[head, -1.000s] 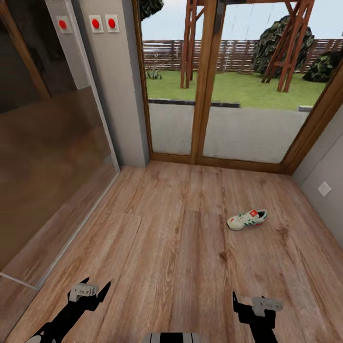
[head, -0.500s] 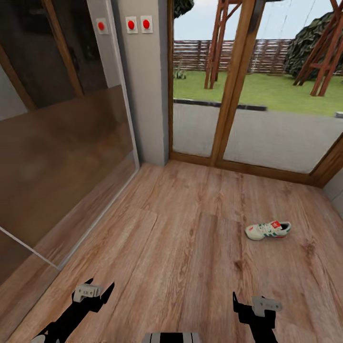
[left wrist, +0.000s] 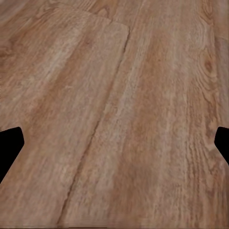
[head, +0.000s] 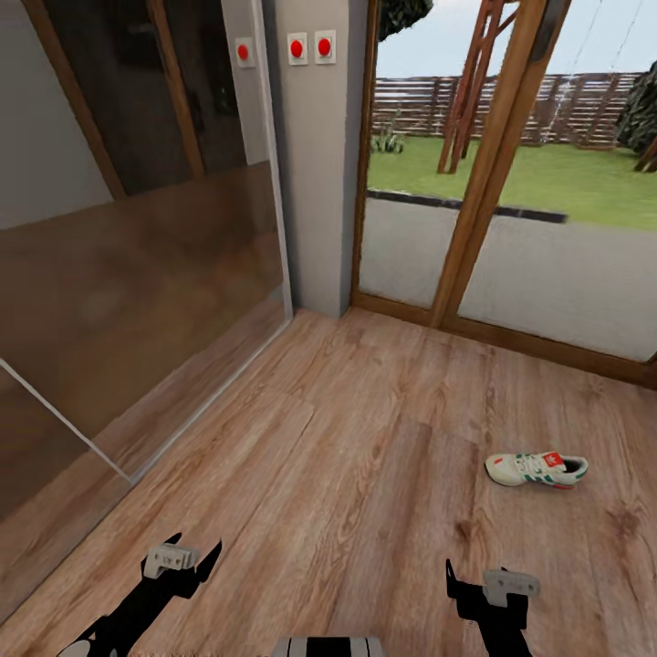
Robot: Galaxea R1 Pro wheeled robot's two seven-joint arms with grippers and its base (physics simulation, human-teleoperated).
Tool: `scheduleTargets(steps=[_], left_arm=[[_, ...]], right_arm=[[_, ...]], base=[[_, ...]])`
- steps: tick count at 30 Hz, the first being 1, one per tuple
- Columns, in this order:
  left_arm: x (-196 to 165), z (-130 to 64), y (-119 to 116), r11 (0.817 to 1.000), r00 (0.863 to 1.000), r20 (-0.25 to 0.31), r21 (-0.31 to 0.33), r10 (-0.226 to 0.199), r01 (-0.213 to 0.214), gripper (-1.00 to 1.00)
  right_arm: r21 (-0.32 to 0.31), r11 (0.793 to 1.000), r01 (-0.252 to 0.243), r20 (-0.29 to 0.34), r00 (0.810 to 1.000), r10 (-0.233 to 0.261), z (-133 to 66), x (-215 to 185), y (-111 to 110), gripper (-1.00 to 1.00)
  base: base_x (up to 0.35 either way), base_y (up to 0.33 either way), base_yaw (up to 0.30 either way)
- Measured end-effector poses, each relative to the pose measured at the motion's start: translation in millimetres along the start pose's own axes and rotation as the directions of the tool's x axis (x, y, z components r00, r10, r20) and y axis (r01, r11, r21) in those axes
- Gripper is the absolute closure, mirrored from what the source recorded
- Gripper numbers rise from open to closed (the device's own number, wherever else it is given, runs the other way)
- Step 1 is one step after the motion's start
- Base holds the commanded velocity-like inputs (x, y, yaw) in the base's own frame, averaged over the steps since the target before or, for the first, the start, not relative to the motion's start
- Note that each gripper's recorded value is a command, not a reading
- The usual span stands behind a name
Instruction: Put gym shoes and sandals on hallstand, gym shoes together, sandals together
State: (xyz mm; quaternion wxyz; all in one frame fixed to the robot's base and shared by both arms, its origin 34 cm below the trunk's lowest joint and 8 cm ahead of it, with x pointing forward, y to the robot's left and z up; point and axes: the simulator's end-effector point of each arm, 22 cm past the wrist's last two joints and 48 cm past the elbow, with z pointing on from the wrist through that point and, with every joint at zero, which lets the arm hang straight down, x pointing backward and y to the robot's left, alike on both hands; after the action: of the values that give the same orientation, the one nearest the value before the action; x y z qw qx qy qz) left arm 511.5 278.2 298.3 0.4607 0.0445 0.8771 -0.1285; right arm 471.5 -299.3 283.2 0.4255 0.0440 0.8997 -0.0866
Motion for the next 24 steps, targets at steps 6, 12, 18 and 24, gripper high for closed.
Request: scheduleTargets(steps=[6, 12, 18, 24], left_arm=[[0.1, 0.1, -0.3, 1.000, 1.000, 0.000, 0.001, 0.001, -0.001, -1.00], [0.1, 0.2, -0.6, 1.000, 1.000, -0.001, 0.001, 0.001, -0.001, -1.00], [0.3, 0.2, -0.7, 1.000, 1.000, -0.001, 0.002, 0.002, -0.002, -1.00], [0.3, 0.2, -0.9, 1.000, 1.000, -0.001, 0.002, 0.002, -0.002, -1.00]], right_arm=[[0.000, 1.000, 0.000, 0.000, 1.000, 0.000, 0.0, 0.0, 0.0, -1.00], [0.000, 1.000, 0.000, 0.000, 1.000, 0.000, 0.0, 0.0, 0.0, -1.00], [0.000, 1.000, 0.000, 0.000, 1.000, 0.000, 0.0, -0.1, 0.2, -1.00], [0.000, 1.000, 0.001, 0.000, 1.000, -0.001, 0.0, 0.0, 0.1, -1.00]], base=[[0.000, -0.298, 0.188], [0.000, -0.301, 0.074], [0.000, -0.303, 0.027], [0.000, -0.304, 0.010]])
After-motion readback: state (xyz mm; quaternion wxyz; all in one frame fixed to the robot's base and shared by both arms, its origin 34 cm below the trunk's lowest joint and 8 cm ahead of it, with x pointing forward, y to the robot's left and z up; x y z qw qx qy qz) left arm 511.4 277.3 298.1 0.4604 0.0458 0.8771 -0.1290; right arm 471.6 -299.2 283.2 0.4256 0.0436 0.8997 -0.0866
